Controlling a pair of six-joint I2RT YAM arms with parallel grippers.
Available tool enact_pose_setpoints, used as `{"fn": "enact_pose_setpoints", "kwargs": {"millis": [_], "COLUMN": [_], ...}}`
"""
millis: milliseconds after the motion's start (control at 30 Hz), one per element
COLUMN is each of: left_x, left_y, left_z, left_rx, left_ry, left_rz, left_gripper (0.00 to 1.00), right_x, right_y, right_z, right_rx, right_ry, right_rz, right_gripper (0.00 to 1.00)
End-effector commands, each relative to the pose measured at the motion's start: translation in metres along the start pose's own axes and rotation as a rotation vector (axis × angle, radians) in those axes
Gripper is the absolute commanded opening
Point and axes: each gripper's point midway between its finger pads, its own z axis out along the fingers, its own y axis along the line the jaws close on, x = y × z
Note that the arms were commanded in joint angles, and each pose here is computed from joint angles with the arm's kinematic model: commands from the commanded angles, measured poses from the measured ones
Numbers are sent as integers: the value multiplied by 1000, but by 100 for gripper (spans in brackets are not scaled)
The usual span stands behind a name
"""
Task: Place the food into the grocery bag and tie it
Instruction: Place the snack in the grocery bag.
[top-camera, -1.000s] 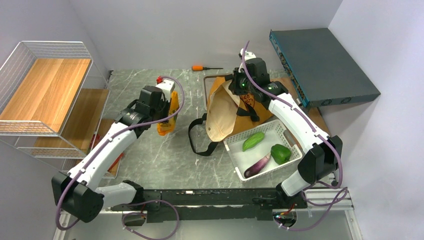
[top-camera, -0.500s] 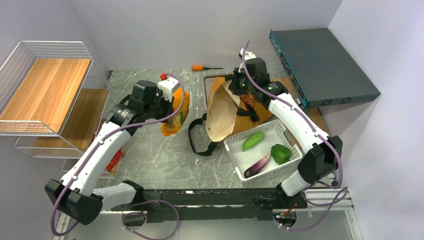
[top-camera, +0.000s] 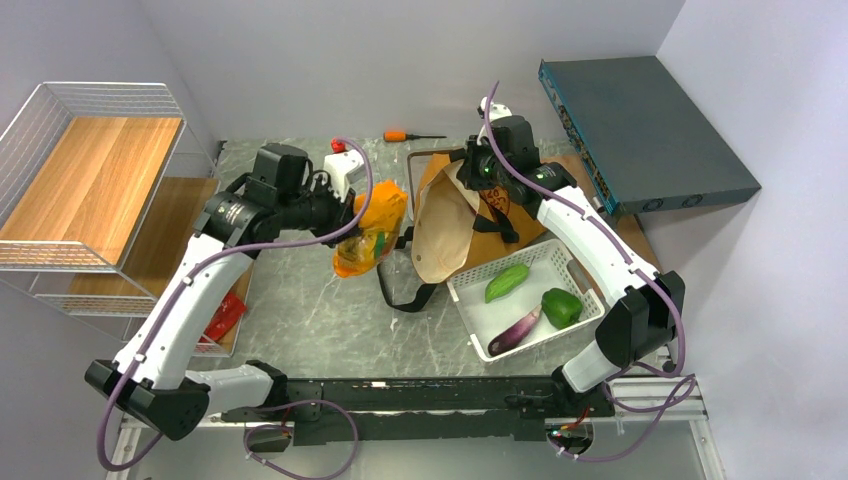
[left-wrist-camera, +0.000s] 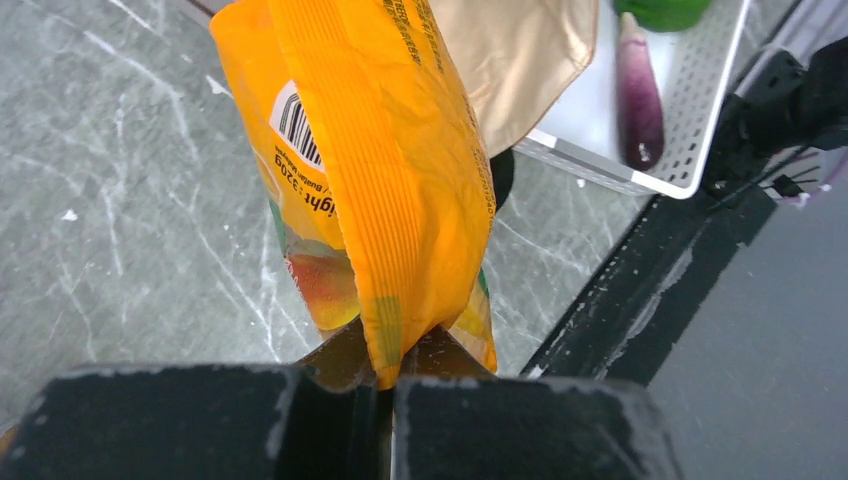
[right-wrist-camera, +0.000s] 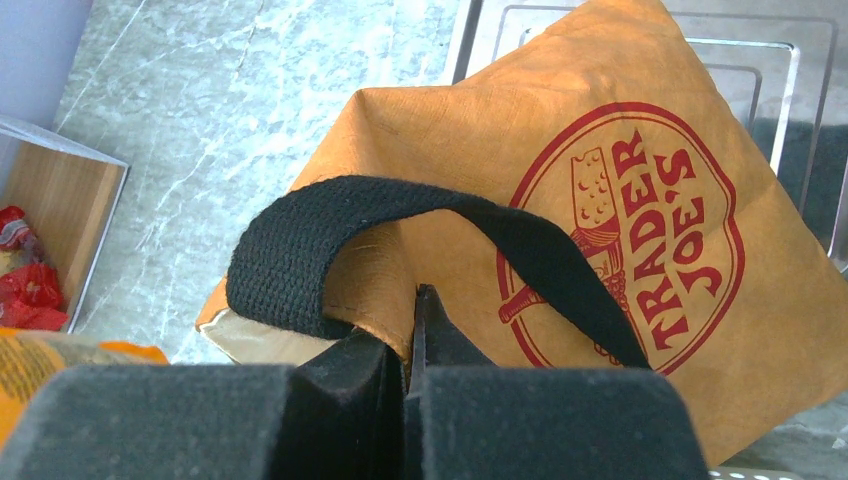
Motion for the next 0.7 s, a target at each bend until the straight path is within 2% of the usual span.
{"fn": "enact_pose_setpoints", "kwargs": {"millis": [0, 667], "left_x": [-41, -71], "left_y": [-33, -68], "left_z": [-18, 34], "left_rx": [150, 374], "left_ry": [-138, -131], "left_rz": [86, 59], "left_gripper": [0, 0], "right_x": [-21, -22], "right_y": [3, 3], "right_z": [-3, -2], "right_rx": [-12, -15], "right_ry": [-61, -59], "right_rz": [10, 7], "right_gripper": [0, 0]}}
